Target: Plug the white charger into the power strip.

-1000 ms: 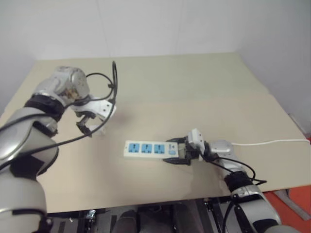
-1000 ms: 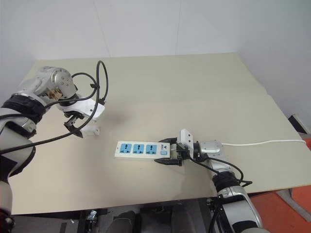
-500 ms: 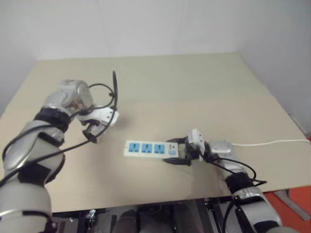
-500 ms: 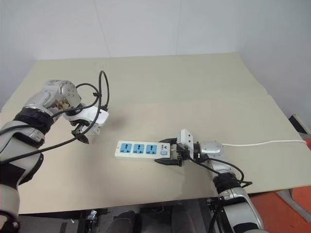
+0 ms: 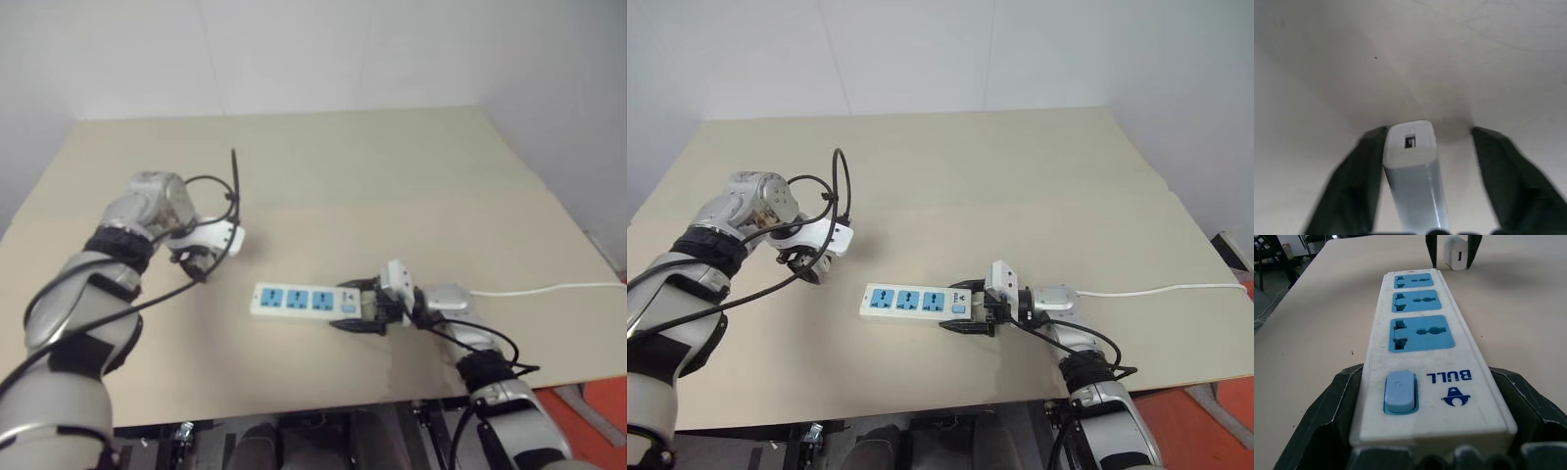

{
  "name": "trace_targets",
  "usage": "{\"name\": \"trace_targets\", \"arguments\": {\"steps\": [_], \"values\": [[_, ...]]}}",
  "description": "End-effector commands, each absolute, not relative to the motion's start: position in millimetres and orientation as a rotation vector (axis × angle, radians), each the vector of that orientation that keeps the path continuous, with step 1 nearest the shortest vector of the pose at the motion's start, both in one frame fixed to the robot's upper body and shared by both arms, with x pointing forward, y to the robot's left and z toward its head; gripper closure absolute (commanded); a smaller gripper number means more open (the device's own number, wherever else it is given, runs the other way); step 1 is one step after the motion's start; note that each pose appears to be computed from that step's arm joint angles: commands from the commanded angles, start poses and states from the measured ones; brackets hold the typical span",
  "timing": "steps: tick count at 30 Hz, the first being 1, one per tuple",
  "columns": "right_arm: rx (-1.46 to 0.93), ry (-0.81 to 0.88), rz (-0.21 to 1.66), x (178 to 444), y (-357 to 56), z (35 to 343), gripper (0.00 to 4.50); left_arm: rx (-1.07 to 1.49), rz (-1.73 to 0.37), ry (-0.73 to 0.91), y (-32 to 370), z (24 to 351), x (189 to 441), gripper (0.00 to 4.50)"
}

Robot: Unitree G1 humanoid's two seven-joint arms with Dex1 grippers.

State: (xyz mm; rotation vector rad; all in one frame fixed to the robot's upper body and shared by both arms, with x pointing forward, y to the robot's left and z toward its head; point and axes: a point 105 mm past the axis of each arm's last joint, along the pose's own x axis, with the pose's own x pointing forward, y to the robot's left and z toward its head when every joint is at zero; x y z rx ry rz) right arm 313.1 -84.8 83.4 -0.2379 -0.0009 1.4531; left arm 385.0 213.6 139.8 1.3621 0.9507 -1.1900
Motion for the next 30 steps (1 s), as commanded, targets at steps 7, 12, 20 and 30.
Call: {"name": "trace_targets", "arguments": {"steps": [7, 12, 20, 30], "values": [[-0.235, 0.021, 1.457, 309.0, -86.6, 81.6, 1.07, 1.373, -1.128, 0.921, 217.3, 142.5, 390.2, 3.48], [-0.234, 0.02, 1.451, 309.7, -86.3, 80.2, 1.07, 1.361, -1.123, 0.917, 220.4, 142.9, 388.8, 3.48], [-0.233, 0.021, 1.447, 312.6, -85.6, 80.5, 1.07, 1.285, -1.135, 0.754, 219.2, 180.4, 385.2, 3.48], [-0.241, 0.002, 1.448, 313.0, -84.3, 83.3, 1.07, 0.777, -1.143, 0.265, 197.6, 240.7, 362.1, 3.48]]}}
